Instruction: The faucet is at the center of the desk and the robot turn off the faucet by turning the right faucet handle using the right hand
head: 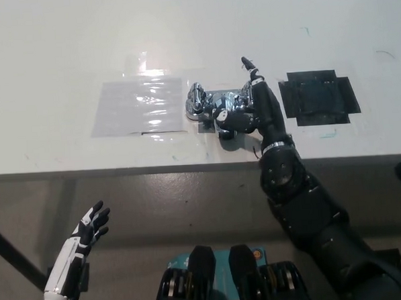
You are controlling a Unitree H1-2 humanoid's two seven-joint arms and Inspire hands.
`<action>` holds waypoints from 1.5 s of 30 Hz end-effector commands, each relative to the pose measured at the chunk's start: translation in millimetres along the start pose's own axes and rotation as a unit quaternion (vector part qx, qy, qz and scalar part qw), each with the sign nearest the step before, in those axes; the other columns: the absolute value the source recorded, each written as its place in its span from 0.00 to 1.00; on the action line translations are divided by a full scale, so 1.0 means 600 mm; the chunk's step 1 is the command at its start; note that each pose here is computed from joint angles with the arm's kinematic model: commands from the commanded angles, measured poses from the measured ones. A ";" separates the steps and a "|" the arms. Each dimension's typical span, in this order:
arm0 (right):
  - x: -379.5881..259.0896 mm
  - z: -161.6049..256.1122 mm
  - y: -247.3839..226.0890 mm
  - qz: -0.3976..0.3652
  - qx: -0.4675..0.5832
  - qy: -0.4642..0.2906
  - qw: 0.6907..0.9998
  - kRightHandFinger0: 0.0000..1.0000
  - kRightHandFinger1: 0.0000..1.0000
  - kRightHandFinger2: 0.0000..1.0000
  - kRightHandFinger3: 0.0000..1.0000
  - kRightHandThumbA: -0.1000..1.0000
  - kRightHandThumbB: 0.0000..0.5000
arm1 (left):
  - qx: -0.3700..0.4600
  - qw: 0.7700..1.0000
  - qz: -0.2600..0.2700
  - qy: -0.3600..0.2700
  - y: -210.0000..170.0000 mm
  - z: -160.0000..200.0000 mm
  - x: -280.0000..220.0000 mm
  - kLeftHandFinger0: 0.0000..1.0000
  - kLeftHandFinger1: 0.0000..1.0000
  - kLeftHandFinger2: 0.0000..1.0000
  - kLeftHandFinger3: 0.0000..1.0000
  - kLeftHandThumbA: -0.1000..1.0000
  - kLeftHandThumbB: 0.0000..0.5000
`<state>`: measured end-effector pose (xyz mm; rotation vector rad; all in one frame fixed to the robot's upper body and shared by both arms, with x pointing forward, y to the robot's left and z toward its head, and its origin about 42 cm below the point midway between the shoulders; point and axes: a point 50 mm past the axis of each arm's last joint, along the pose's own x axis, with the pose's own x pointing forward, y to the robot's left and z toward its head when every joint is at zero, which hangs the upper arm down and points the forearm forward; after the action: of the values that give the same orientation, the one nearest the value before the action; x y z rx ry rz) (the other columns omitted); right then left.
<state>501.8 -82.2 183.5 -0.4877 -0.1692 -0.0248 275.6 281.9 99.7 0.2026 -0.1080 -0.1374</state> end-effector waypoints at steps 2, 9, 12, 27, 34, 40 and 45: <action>0.026 0.100 -0.034 -0.109 0.034 -0.129 0.985 1.00 1.00 1.00 1.00 1.00 0.53 | 0.014 0.999 -0.014 -0.038 0.016 0.033 0.024 1.00 1.00 1.00 1.00 1.00 0.82; 0.014 0.168 -0.194 -0.123 0.252 -0.228 0.933 1.00 1.00 1.00 1.00 1.00 0.79 | 0.017 0.999 -0.011 -0.034 0.019 0.025 0.020 1.00 1.00 1.00 1.00 1.00 0.81; -0.007 0.194 -0.247 -0.130 0.318 -0.267 0.900 1.00 1.00 1.00 1.00 1.00 0.80 | 0.018 0.999 -0.010 -0.032 0.017 0.026 0.020 1.00 1.00 1.00 1.00 1.00 0.83; -0.201 0.273 -0.375 -0.179 0.283 -0.448 0.829 1.00 1.00 1.00 1.00 1.00 0.85 | 0.018 0.999 -0.014 -0.032 0.018 0.029 0.025 1.00 1.00 1.00 1.00 1.00 0.80; -0.339 0.218 -0.333 -0.113 0.205 -0.484 0.843 1.00 1.00 1.00 1.00 1.00 0.81 | 0.017 0.999 -0.014 -0.036 0.019 0.030 0.025 1.00 1.00 1.00 1.00 1.00 0.80; -0.403 0.113 -0.282 -0.064 0.171 -0.385 0.905 1.00 1.00 1.00 1.00 1.00 0.81 | 0.012 0.999 -0.012 -0.034 0.017 0.028 0.022 1.00 1.00 1.00 1.00 1.00 0.81; -0.417 0.022 -0.252 -0.041 0.146 -0.323 0.934 1.00 1.00 1.00 1.00 1.00 0.70 | 0.014 0.999 -0.010 -0.037 0.018 0.032 0.022 1.00 1.00 1.00 1.00 1.00 0.82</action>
<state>253.7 -215.1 240.2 -0.0767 -0.7379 -0.0452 283.1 281.9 105.2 0.2062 -0.1200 -0.1495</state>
